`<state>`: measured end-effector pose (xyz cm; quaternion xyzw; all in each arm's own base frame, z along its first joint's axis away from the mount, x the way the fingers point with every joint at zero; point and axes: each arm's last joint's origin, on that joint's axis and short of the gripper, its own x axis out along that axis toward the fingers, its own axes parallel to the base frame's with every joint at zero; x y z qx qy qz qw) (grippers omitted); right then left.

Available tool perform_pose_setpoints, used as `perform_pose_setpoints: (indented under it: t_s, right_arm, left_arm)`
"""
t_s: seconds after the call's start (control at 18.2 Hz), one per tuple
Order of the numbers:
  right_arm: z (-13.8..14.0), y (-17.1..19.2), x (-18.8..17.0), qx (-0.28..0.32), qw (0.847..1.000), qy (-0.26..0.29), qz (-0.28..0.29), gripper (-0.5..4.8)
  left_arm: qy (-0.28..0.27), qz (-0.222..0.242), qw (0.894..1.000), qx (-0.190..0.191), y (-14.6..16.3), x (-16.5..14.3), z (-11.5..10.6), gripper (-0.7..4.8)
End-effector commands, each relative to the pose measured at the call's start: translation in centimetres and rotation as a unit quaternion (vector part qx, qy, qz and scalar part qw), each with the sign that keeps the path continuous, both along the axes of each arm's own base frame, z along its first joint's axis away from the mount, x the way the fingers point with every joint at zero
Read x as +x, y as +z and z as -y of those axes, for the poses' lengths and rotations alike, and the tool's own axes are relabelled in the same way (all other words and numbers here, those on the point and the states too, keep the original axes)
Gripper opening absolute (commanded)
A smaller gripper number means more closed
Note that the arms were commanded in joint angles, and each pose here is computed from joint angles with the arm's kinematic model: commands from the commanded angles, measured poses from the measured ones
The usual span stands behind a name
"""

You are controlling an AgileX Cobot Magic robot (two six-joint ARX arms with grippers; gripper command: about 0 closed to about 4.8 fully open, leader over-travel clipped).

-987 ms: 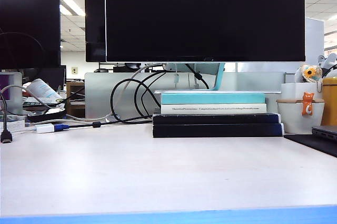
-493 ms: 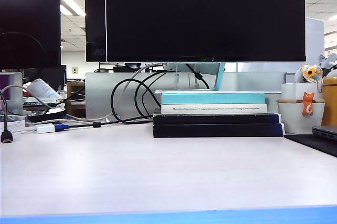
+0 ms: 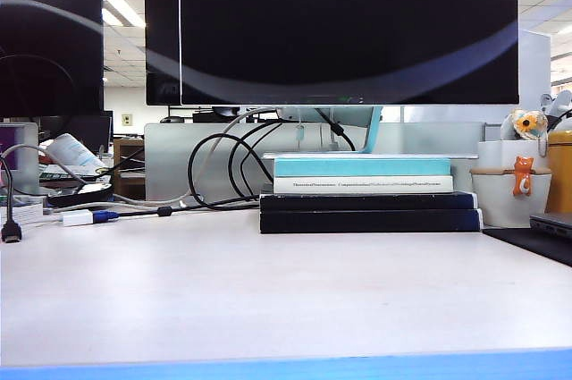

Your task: Unfold the white charging cable into a straight cable.

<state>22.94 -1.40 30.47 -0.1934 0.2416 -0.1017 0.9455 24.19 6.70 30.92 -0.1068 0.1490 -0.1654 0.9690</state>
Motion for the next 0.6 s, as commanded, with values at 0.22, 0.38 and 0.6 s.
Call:
perform_pose_setpoints:
  t_s: [0.22,0.38,0.6]
  right_arm:
    - [-0.3,-0.3,0.4,0.024,0.999,0.042,-0.008,1.82]
    - [-0.4,-0.7,0.6,0.034,0.997,0.06,-0.021,2.79]
    - [-0.5,-1.5,0.7,0.044,0.995,0.077,-0.053,3.8]
  left_arm:
    - [0.028,-0.033,0.994,0.097,-1.6,0.7,3.7,-0.06]
    - [0.038,-0.054,0.994,0.085,-2.3,0.7,4.1,4.35]
    - [0.031,-0.087,0.994,0.054,-2.7,0.5,4.2,4.79]
